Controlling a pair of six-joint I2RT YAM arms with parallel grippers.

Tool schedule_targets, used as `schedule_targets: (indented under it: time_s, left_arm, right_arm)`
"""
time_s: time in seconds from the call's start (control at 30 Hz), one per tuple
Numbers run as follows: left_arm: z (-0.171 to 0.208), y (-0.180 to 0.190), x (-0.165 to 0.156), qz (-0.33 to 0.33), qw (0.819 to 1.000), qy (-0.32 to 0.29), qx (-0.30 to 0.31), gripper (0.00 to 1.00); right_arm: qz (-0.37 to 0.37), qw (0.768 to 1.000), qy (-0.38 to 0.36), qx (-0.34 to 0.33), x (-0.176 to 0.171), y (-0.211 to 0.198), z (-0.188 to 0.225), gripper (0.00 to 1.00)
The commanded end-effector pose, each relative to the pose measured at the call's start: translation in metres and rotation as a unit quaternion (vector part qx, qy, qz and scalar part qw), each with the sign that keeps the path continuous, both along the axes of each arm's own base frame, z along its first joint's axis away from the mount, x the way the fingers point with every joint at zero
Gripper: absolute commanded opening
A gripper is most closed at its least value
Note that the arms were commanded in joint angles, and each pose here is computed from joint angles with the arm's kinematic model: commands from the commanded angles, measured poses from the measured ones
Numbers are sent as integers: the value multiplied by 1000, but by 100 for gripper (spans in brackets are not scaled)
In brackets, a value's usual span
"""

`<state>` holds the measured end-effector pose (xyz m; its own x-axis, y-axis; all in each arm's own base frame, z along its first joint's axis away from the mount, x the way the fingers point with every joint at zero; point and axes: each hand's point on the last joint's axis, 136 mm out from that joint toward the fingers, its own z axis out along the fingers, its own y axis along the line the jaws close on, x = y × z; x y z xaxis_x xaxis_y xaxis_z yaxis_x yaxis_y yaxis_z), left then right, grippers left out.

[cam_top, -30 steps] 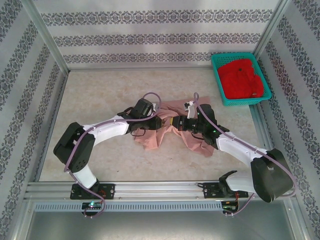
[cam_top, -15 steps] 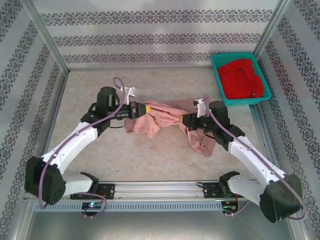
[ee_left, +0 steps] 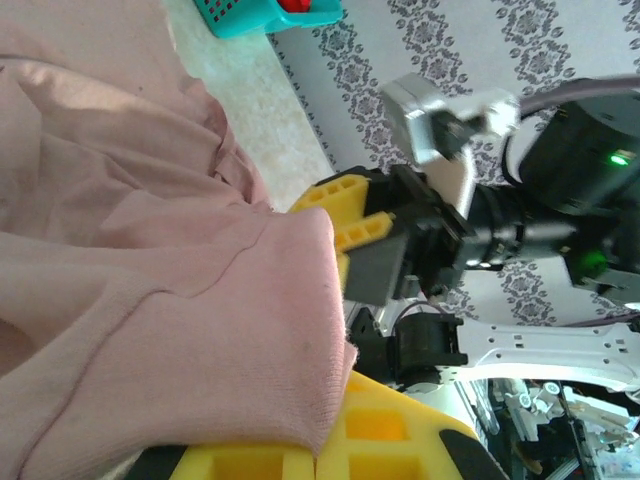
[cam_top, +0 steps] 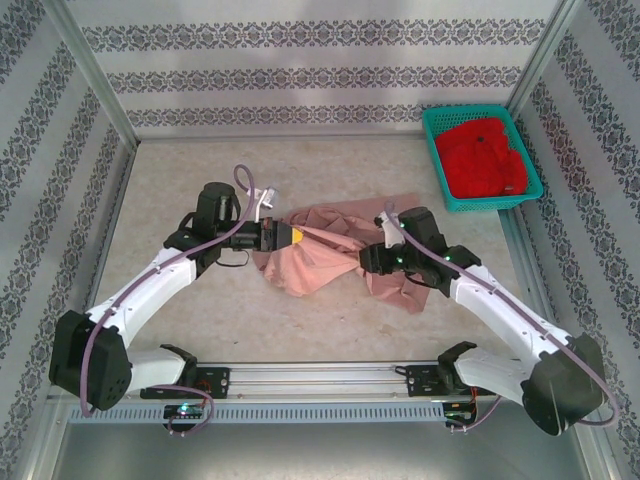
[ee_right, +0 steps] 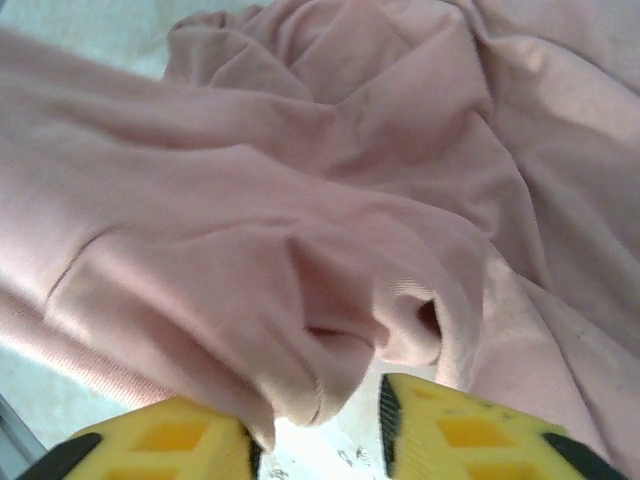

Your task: Fold the inside-out t-shirt

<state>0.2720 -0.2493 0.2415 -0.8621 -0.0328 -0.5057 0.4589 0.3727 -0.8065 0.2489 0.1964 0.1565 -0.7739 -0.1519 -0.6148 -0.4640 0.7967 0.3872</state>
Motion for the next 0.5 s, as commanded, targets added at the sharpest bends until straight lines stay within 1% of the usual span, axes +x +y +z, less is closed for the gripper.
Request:
schedule_targets:
  time_s: [0.0, 0.1, 0.17, 0.2, 0.27, 0.47]
  left_arm:
    - [-7, -5, -8, -26, 1000, -9, 8, 0]
    - [-10, -7, -10, -32, 999, -12, 16, 0]
    - [-12, -8, -11, -33, 999, -10, 18, 0]
    - [-13, -8, -10, -33, 999, -10, 19, 0]
    - [-13, -9, -11, -34, 999, -9, 19, 0]
    - [-13, -11, -10, -35, 999, -9, 21, 0]
  right_arm:
    - [53, 993, -82, -62, -7, 8, 16, 44]
    - [70, 986, -121, -91, -1, 17, 23, 47]
    - [94, 982, -133, -93, 2, 28, 25, 50]
    - [105, 981, -135, -91, 2, 33, 26, 56]
    - [135, 977, -138, -89, -1, 47, 24, 62]
    - [184, 971, -138, -65, -1, 79, 20, 68]
